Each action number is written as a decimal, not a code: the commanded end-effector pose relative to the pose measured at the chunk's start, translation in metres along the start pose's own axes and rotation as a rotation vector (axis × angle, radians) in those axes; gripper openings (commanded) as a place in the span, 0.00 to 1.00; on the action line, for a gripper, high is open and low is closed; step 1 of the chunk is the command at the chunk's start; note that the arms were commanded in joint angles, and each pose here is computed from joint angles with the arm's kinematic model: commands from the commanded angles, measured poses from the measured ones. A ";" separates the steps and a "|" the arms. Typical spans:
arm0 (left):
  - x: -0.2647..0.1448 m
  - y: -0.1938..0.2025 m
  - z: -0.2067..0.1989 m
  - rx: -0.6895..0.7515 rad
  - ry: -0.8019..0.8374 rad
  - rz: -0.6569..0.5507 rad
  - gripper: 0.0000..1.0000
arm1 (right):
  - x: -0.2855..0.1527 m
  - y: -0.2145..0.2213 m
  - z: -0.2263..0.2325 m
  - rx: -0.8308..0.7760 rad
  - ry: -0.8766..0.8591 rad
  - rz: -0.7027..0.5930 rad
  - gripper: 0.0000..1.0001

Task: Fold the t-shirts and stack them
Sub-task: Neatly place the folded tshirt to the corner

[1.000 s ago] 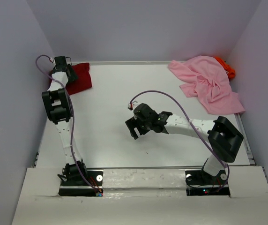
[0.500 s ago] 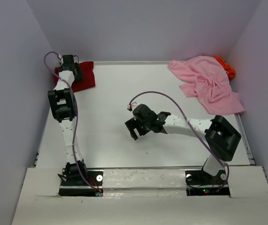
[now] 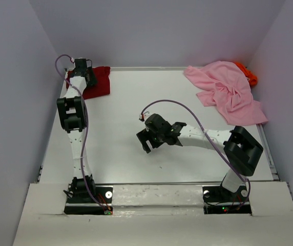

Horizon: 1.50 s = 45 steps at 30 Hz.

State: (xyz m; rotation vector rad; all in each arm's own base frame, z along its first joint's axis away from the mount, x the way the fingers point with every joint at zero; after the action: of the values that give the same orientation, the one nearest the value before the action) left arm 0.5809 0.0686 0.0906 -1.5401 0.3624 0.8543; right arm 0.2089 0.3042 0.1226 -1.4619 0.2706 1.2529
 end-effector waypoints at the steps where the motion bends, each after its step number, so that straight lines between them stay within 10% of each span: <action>1: 0.004 0.014 0.010 0.011 -0.017 0.069 0.85 | -0.007 -0.015 0.011 -0.006 -0.046 -0.055 0.89; 45: -0.038 -0.055 0.051 -0.124 0.040 -0.098 0.88 | -0.001 0.002 0.007 0.007 -0.053 -0.007 0.89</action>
State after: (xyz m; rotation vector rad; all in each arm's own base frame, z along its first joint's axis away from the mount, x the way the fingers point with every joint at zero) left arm 0.5743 0.1236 0.0972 -1.6533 0.3260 0.8831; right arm 0.2045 0.3032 0.1187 -1.4450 0.2795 1.2814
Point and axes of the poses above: each gripper's point midway between its finger pads, its own x axis out along the fingers, its own z axis along the line the jaws close on, y = z × x, the point moved 7 cm from there along -x, back along the fingers, and after that the axes turned 8 degrees about x, right-handed, at the moved point
